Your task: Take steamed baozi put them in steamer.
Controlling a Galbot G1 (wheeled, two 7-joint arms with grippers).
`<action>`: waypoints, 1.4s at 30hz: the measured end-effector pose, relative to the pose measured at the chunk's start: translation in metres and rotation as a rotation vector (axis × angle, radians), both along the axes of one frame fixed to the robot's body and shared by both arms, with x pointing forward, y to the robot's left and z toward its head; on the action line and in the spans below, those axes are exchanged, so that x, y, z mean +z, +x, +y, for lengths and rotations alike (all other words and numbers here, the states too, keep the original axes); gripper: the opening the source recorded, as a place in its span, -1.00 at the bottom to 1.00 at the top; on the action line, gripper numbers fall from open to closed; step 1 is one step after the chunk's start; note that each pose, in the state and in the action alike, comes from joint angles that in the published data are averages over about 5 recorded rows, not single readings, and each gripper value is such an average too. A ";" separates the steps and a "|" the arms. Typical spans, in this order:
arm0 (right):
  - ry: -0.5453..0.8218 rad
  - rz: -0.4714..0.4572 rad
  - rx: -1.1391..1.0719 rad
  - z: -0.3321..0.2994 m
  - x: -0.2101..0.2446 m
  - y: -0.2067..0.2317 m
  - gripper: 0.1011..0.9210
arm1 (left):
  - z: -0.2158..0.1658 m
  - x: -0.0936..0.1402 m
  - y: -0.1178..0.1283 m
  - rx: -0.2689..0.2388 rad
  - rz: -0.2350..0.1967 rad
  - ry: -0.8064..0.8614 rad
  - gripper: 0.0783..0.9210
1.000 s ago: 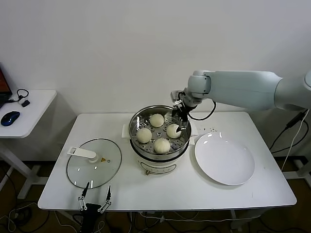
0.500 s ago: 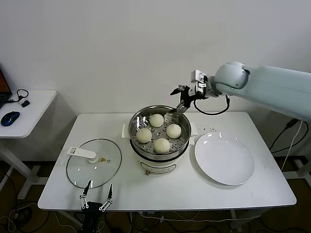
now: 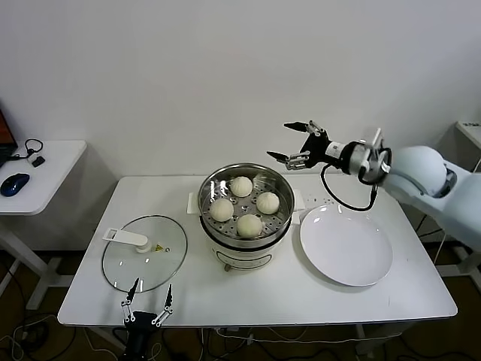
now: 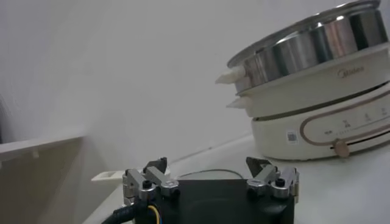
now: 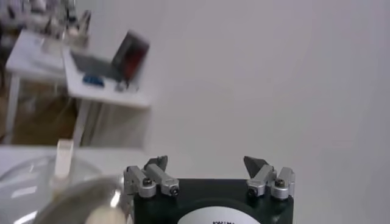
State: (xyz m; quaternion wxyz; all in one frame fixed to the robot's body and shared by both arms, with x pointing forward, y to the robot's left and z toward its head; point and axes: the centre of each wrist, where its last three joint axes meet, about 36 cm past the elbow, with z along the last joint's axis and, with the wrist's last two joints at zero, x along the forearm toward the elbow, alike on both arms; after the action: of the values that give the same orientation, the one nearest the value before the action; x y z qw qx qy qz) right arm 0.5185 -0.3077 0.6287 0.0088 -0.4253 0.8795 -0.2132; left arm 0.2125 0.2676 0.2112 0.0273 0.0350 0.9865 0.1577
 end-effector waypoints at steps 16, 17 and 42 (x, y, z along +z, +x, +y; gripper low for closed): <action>0.560 -0.249 -0.016 0.006 -0.130 -0.077 0.76 | 0.000 0.002 0.003 0.000 -0.020 -0.001 0.77; 0.581 -0.238 -0.041 0.003 -0.149 -0.087 0.76 | 0.000 0.002 0.003 0.000 -0.020 -0.001 0.77; 0.699 0.032 -0.498 0.001 -0.343 -0.332 0.76 | 0.000 0.002 -0.001 0.010 -0.021 0.000 0.77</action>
State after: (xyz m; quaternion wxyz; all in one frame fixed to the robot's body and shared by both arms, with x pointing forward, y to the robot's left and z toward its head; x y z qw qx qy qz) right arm 0.1868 -0.3065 0.2860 0.0868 -0.1746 0.9748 0.1085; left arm 0.2119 0.2679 0.2128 0.0368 0.0284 0.9863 0.1580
